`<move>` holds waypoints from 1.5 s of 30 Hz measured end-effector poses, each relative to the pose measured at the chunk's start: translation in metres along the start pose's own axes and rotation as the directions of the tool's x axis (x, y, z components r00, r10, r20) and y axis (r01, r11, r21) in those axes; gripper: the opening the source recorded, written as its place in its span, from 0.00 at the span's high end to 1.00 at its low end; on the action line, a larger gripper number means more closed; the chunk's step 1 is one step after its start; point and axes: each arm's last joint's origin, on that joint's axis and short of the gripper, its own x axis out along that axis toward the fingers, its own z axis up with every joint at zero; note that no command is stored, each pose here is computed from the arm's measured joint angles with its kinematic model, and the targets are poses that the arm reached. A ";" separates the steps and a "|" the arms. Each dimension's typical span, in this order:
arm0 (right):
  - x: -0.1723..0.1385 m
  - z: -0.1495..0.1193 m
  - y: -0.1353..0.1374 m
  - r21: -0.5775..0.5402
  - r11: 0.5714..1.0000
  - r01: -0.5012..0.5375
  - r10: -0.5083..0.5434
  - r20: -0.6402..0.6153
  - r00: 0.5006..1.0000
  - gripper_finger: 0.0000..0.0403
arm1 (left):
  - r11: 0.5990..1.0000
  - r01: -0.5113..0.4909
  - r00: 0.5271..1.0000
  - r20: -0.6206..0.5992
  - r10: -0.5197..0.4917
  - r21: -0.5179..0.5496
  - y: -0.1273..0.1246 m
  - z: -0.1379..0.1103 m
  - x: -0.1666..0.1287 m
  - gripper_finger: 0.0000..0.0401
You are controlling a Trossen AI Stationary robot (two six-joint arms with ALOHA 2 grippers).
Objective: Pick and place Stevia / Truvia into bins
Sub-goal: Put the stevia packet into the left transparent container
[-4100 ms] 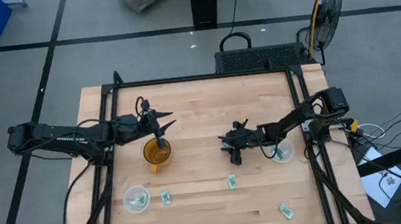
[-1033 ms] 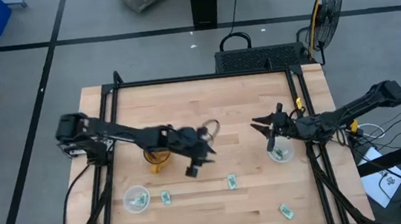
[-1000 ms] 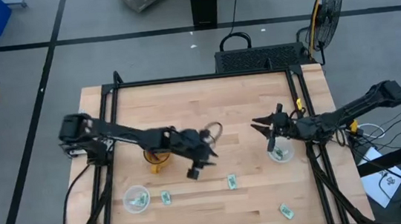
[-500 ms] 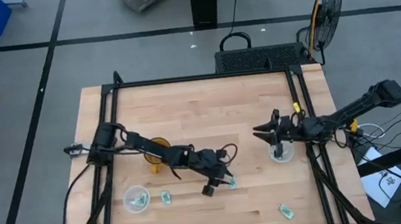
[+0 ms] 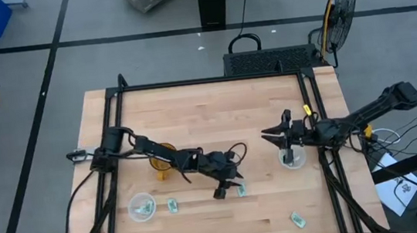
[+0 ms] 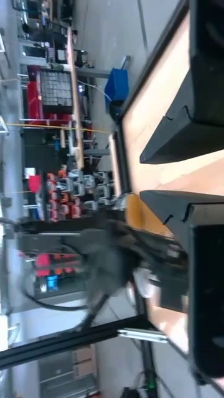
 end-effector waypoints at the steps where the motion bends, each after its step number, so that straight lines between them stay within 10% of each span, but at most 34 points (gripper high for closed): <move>1: 0.001 0.004 0.001 0.007 1.000 -0.001 0.001 0.008 1.000 0.82 | 1.000 0.002 1.000 -0.002 -0.002 0.006 -0.001 -0.001 0.001 0.64; 20: 0.035 0.023 0.019 -0.044 0.999 0.005 -0.011 -0.134 0.991 0.82 | 0.998 -0.046 0.993 -0.111 0.042 -0.037 0.001 -0.028 0.034 0.66; 31: 0.035 0.023 0.019 -0.002 1.000 0.011 -0.011 -0.136 0.991 0.82 | 0.998 -0.066 0.992 -0.112 0.065 -0.005 0.002 -0.023 0.029 0.98; 45: 0.032 0.011 0.017 0.048 0.998 0.029 -0.019 -0.207 0.978 0.82 | 0.976 0.160 0.933 -0.347 -0.101 0.147 -0.065 0.080 -0.145 0.99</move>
